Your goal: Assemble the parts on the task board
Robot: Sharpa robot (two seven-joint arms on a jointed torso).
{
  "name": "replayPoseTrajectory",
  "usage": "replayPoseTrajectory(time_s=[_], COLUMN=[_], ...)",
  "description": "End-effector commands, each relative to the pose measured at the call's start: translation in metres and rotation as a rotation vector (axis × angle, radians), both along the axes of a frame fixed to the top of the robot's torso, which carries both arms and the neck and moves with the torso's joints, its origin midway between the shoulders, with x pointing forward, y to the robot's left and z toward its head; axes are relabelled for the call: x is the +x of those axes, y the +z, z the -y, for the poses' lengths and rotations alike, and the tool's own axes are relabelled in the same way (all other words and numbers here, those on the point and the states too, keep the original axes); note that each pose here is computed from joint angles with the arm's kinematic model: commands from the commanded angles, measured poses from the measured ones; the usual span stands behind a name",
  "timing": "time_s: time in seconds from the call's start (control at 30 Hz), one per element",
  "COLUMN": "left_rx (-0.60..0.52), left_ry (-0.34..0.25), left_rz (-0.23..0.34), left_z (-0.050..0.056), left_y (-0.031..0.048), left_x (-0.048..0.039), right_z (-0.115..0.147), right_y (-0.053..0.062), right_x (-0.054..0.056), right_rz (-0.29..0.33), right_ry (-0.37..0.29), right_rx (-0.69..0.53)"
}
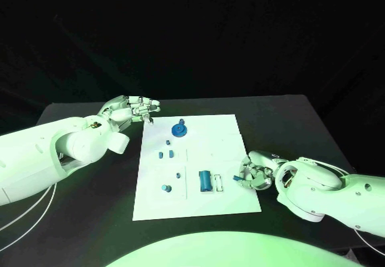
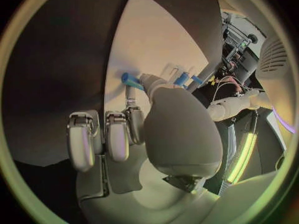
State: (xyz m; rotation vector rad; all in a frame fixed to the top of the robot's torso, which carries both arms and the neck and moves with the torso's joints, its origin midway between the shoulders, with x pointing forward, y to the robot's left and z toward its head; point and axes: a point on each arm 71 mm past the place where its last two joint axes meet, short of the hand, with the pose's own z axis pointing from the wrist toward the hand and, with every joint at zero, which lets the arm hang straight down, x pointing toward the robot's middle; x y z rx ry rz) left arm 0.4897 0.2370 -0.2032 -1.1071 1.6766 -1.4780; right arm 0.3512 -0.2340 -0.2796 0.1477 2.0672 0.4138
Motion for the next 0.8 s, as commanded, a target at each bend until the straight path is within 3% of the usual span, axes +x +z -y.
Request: replayPoseTrajectory(time_s=[0.03,0.33,0.8], left_rx=[-0.012,-0.013,-0.012], left_ry=[-0.018,-0.020,-0.021], left_rz=[-0.001,-0.002,-0.004], left_z=[0.003,0.004,0.004], left_y=[0.0009,0.0008,0.0010], left_x=[-0.0008,-0.0009,-0.0015], right_z=[-0.006,-0.026,-0.042], right_y=[0.005,0.010,0.002], right_x=[-0.003,-0.004,-0.002], right_rz=[-0.063,-0.144,-0.198], right_ry=[-0.060,-0.091,-0.088], right_rx=[0.090,0.213,0.224])
